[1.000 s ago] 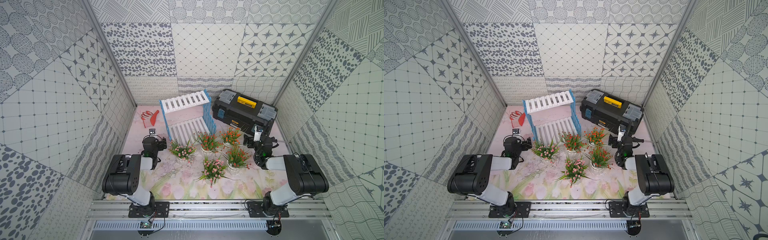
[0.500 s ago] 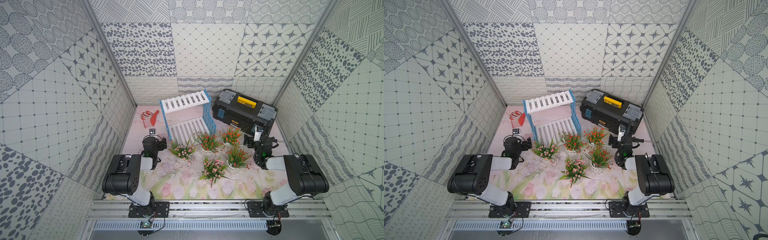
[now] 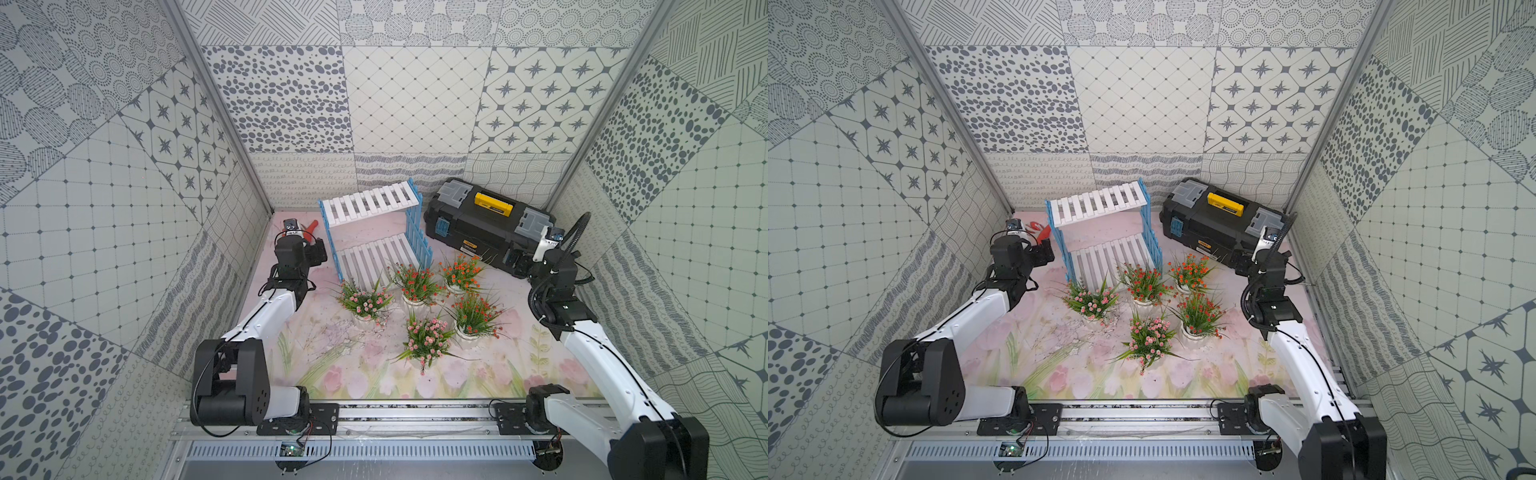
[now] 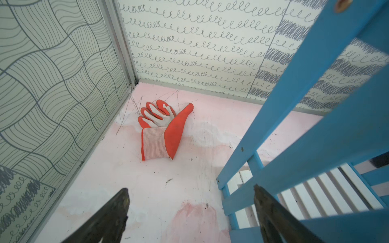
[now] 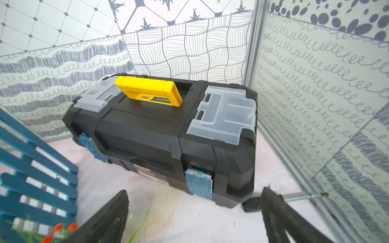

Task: Place the baby's breath potted plants on the rack by color
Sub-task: Pick up the baby's breath potted plant from the center of the board.

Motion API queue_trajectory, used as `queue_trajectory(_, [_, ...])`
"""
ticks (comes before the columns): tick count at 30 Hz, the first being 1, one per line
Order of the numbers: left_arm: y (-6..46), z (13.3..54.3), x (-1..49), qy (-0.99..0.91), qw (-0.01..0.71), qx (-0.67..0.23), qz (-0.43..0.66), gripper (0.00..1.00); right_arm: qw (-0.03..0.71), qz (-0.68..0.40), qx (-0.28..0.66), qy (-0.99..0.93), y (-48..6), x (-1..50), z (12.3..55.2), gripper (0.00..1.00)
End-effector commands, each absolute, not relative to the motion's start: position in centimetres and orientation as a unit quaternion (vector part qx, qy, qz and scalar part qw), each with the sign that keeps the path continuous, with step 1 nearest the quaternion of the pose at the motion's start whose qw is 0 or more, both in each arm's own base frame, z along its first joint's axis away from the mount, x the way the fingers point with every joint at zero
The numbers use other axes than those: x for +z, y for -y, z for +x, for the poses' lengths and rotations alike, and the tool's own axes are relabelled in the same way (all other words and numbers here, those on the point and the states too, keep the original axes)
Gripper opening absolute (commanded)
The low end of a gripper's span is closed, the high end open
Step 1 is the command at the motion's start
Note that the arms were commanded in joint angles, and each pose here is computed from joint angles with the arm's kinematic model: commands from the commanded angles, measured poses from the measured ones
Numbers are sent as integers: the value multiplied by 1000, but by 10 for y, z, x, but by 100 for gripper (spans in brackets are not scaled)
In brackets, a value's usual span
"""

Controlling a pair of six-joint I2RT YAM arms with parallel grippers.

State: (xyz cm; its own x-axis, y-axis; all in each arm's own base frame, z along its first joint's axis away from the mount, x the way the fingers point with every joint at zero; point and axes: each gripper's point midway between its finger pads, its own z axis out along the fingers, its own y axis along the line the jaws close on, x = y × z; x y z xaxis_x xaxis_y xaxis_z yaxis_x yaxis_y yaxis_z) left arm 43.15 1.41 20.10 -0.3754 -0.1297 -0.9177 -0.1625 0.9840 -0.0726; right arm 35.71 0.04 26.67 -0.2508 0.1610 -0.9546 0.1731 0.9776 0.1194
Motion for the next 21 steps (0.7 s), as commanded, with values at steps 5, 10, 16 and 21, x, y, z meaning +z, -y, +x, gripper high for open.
queue_trajectory(5, [-5,396,187,-882,447,-44,-145,95,581,-6,123,-805,-78,307,311,98])
queue_trajectory(10, [-1,379,202,-881,437,-73,-164,98,538,-124,194,-811,-148,311,281,98])
queue_trajectory(16, [-4,336,206,-903,379,-86,-182,97,491,-179,303,-797,-192,319,263,98])
queue_trajectory(21, [12,299,202,-924,333,-111,-149,97,425,-243,369,-790,-231,322,246,98])
